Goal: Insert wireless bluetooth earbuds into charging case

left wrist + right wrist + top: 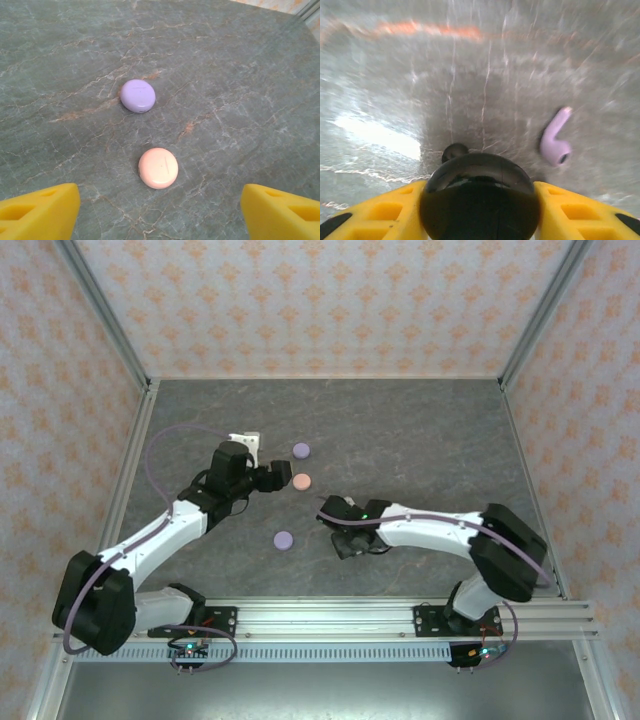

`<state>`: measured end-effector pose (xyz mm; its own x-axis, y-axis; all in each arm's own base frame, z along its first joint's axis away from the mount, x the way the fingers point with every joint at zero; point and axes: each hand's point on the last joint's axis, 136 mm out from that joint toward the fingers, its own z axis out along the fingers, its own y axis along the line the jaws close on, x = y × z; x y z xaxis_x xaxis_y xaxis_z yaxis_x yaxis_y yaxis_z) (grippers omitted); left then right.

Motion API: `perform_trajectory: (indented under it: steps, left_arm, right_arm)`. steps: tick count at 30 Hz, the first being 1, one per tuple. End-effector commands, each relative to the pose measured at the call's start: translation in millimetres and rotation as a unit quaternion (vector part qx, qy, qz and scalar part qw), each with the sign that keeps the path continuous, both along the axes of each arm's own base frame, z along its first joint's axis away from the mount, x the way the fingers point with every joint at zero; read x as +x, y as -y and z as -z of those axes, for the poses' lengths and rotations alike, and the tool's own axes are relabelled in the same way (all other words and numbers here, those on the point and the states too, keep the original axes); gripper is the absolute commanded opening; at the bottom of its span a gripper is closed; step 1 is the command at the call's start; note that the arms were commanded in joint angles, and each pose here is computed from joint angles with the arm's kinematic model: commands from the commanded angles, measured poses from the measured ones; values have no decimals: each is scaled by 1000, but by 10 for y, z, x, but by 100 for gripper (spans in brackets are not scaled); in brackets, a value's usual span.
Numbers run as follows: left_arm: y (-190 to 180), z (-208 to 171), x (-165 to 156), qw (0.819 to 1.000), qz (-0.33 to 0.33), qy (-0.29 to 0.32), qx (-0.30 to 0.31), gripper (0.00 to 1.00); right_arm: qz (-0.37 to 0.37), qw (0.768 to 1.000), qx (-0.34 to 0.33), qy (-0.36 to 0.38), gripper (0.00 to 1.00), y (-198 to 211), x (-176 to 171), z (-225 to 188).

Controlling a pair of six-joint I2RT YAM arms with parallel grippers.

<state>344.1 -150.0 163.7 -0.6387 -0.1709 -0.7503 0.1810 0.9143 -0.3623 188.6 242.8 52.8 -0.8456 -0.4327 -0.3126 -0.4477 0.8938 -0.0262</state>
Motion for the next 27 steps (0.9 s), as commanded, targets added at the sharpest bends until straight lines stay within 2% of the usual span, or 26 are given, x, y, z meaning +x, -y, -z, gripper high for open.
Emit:
perform_trajectory:
  steps: [1, 5, 9, 13, 19, 22, 27]
  left_arm:
    - [3, -141, -103, 1000, 21, 6, -5, 83]
    - [135, -318, -236, 997, 69, 15, -28, 81]
    - [309, -579, -379, 990, 126, 28, -64, 78]
    - [425, -861, -517, 980, 170, 43, -94, 77]
    - [567, -1211, -696, 964, 220, 56, -141, 75]
    - [640, -1297, -767, 955, 243, 55, -163, 74]
    - [766, -1286, -881, 944, 277, 52, -174, 74]
  right_arm:
    - [-58, 993, 29, 103, 48, -71, 234, -463]
    - [-133, 968, 73, 198, 48, -197, 346, -964]
    - [-212, 923, 101, 305, 49, -291, 395, -1464]
    - [-271, 880, 73, 382, 48, -299, 449, -1776]
    - [-341, 824, 14, 452, 46, -331, 502, -2012]
    - [-361, 807, 6, 468, 46, -389, 507, -2093]
    - [-372, 800, 12, 471, 46, -475, 514, -2165]
